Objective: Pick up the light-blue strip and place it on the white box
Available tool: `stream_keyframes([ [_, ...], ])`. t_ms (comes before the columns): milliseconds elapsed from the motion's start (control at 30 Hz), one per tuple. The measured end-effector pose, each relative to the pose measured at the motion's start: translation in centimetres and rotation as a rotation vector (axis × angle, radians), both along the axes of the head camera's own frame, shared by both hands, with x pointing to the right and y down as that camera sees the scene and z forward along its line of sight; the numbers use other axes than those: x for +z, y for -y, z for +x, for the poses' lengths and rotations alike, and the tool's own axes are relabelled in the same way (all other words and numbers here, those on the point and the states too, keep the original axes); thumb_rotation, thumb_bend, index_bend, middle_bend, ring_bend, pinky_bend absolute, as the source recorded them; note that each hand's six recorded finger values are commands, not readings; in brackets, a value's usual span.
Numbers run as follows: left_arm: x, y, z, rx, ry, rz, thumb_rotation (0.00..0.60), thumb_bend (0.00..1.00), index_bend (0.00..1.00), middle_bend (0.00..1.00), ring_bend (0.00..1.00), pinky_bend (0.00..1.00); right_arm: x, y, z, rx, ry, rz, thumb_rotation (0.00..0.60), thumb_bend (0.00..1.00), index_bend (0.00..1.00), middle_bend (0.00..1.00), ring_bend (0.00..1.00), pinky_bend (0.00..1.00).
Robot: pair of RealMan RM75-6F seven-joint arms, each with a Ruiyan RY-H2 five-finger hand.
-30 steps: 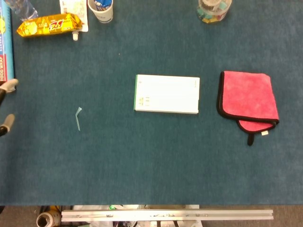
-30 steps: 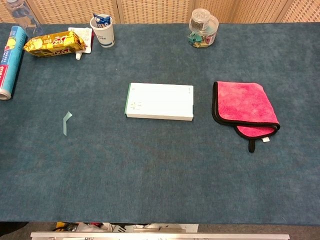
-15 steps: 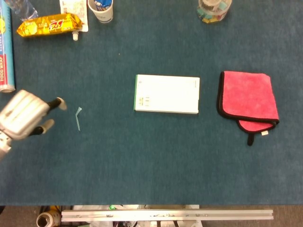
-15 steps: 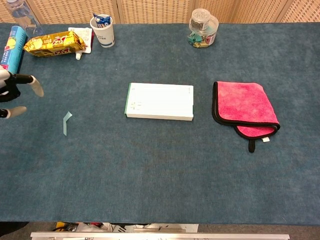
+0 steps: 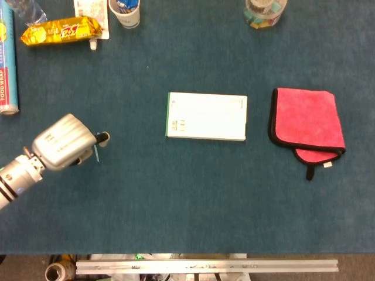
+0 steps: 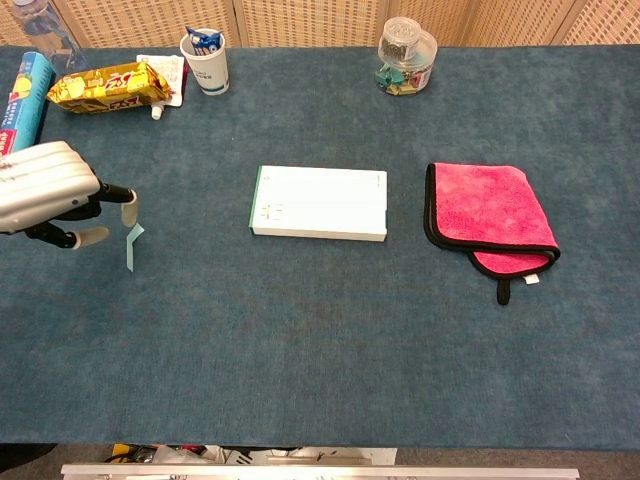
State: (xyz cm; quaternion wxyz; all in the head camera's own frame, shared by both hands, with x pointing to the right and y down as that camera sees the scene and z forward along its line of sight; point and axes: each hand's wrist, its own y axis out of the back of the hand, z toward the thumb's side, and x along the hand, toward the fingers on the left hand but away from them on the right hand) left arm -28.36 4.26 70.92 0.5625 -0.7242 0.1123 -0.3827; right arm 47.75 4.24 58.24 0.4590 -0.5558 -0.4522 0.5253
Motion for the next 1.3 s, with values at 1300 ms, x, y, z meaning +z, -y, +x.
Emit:
stream_keyframes([
  [1300,5.0,-0.3,0.3,0.08,0.05,-0.05,0.6,0.36,0.42,0.99,0.98,0.89,0.1,-0.8,0.1,0.027,-0.01,-0.014,0.6,0.19,0.27,0.39,0.35,0.41],
])
